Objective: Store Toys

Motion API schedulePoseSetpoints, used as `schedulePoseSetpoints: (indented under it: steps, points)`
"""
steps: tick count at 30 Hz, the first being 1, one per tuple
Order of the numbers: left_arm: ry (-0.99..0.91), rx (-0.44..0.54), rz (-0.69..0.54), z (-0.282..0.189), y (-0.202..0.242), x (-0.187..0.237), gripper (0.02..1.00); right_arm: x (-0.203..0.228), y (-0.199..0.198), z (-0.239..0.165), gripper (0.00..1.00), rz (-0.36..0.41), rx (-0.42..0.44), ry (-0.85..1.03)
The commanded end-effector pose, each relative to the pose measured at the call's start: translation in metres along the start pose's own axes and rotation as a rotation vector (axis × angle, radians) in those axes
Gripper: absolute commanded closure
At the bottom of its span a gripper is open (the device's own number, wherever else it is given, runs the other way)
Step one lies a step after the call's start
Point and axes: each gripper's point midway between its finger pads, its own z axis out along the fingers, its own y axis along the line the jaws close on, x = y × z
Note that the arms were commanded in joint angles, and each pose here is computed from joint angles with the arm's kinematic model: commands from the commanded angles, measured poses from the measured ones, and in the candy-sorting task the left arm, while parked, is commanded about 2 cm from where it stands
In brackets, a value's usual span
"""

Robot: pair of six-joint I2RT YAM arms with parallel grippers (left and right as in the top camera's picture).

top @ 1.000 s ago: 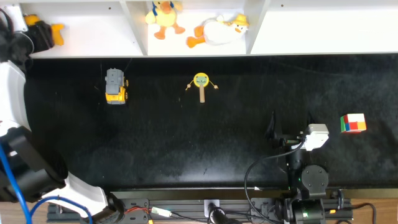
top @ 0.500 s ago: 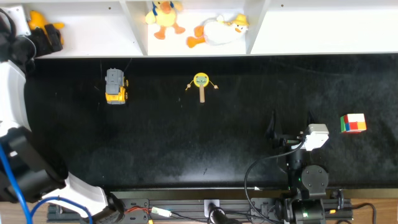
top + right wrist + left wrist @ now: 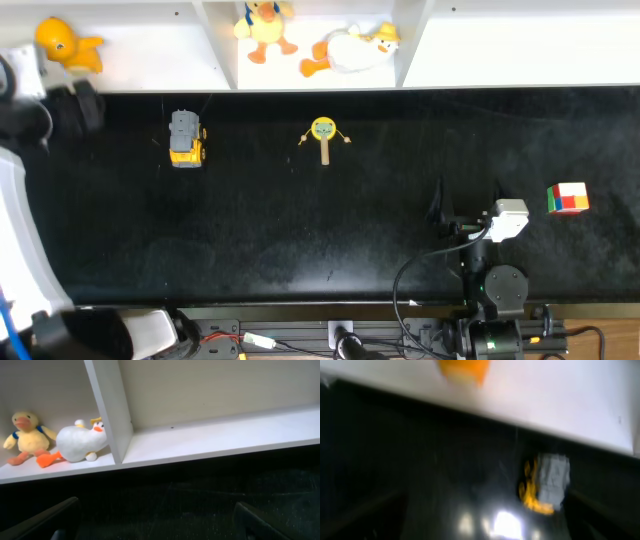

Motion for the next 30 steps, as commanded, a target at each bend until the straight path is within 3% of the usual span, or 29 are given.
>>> schedulePoseSetpoints:
  steps: [1,13,16,22,30]
  points:
    - [0.073,0.027,0.063,-0.003,-0.017,0.029,0.02,0.003,0.0,0.0,0.005,0.004,0.0,0.0]
    - [0.136,0.115,0.152,0.091,-0.068,0.105,0.02,0.003,0.0,0.0,0.007,0.004,-0.001,-0.001]
    - [0.1,0.123,0.189,0.109,-0.079,0.113,0.02,0.003,0.0,0.0,0.007,0.004,-0.001,-0.001]
    - [0.019,0.046,0.246,0.131,-0.079,0.114,0.02,0.003,0.0,0.0,0.007,0.005,-0.001,-0.001]
    - [0.006,0.055,0.255,0.155,-0.08,0.114,0.02,0.003,0.0,0.0,0.005,0.005,0.0,0.0]
